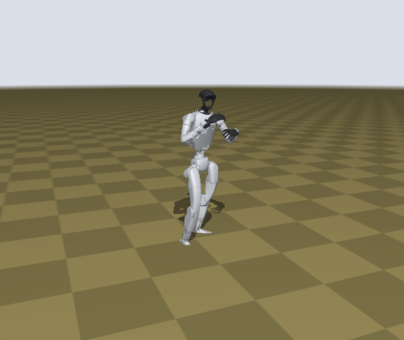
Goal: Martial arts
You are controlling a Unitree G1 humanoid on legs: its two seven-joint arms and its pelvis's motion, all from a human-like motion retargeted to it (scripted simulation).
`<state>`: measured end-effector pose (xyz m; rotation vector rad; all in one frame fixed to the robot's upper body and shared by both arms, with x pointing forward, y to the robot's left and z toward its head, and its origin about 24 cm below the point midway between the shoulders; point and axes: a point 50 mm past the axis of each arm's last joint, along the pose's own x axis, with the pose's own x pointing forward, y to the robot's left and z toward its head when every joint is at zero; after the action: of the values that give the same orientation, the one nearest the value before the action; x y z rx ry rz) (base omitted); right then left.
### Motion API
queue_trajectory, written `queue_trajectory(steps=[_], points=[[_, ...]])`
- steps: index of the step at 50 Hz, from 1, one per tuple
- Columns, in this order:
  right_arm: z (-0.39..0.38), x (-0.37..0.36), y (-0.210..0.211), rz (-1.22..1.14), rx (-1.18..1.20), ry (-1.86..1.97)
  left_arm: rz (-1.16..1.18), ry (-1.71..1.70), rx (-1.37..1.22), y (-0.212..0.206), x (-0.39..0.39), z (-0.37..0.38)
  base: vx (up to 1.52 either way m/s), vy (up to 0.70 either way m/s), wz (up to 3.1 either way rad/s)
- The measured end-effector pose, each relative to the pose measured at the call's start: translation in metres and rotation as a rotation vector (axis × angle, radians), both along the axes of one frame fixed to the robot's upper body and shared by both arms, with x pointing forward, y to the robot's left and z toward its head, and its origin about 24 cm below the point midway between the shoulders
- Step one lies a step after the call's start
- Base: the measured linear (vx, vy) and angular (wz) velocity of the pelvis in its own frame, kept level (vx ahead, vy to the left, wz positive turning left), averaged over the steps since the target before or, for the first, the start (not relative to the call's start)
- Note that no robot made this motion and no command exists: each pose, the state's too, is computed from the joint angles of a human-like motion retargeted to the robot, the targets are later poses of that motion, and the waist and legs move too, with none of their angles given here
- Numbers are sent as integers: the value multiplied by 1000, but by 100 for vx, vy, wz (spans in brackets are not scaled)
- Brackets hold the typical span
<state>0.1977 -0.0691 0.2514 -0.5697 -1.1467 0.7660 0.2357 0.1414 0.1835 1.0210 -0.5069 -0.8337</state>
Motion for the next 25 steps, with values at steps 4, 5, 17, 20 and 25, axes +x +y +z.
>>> queue_trajectory(steps=[4,5,17,20,25], points=[[-66,24,-30,-153,-125,350,42,-349,-7,2,1,63,1,-3,-30],[-85,26,-41,-197,-155,443,52,-441,-20,2,-1,78,1,-4,-24],[-59,22,-63,-339,64,265,74,-368,-325,-2,23,68,0,0,-2],[-21,9,-55,-303,214,60,71,-143,-457,1,24,29,-3,6,18],[17,-19,-44,-212,390,-167,68,68,-661,4,10,-7,-3,3,48]])
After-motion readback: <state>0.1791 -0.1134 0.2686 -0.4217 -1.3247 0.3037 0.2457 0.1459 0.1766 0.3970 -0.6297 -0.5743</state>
